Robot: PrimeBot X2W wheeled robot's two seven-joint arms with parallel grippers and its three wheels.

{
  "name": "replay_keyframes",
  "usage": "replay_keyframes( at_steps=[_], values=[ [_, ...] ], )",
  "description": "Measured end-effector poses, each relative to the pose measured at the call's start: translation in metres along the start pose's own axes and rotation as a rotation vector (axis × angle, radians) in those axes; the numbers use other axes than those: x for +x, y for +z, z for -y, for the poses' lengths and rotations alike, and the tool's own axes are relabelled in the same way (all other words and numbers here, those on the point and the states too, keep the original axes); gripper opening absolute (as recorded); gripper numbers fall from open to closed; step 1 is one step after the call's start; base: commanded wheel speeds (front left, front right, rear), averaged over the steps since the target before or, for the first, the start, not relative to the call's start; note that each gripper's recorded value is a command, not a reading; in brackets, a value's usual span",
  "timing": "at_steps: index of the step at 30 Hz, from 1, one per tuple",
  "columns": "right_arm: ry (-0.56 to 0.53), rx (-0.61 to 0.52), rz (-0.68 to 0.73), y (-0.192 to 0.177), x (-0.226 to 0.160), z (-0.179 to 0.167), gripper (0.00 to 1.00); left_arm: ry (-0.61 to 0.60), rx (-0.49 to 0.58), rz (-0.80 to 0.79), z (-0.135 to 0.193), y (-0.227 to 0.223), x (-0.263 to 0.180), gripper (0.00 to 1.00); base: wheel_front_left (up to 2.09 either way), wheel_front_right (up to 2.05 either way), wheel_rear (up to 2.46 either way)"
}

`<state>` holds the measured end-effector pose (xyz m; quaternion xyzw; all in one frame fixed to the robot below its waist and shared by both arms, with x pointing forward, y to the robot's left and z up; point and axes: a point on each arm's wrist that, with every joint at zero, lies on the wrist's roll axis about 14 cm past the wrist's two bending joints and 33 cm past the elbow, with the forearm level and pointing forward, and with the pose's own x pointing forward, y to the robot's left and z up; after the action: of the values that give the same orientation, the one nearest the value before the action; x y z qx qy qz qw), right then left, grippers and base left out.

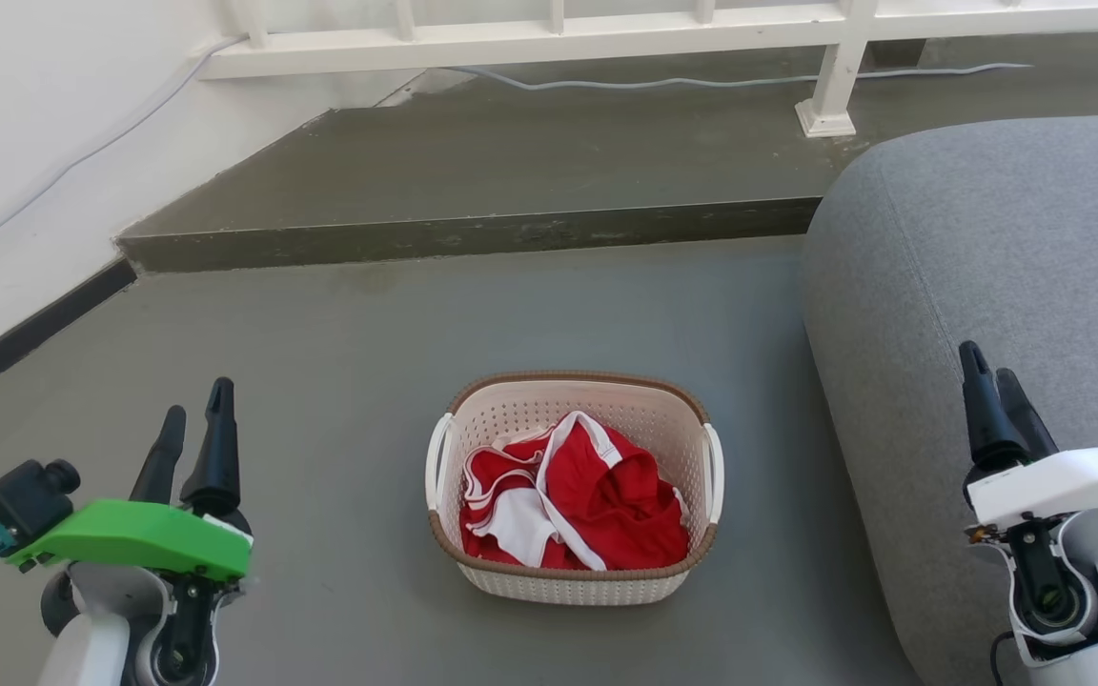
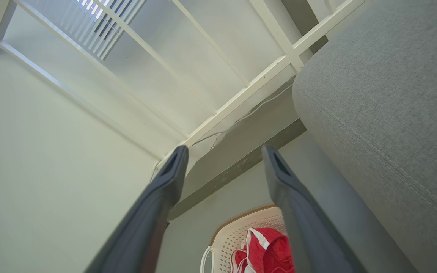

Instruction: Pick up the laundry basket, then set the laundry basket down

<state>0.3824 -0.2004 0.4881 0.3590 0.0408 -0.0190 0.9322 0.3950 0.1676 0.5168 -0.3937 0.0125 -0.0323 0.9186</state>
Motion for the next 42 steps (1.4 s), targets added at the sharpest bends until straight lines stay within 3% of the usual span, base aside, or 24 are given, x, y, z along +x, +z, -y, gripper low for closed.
replay_keyframes(
  at_steps=[16, 42],
  values=[
    [0.045, -0.293, -0.012, -0.013, -0.003, -0.013, 1.00, -0.068, 0.318, -0.018, 0.022, -0.018, -0.004, 1.00, 0.00, 0.00, 0.00],
    [0.090, -0.612, 0.012, -0.028, -0.011, -0.018, 1.00, -0.174, 0.647, -0.028, 0.040, -0.049, -0.012, 1.00, 0.00, 0.00, 0.00]
  ],
)
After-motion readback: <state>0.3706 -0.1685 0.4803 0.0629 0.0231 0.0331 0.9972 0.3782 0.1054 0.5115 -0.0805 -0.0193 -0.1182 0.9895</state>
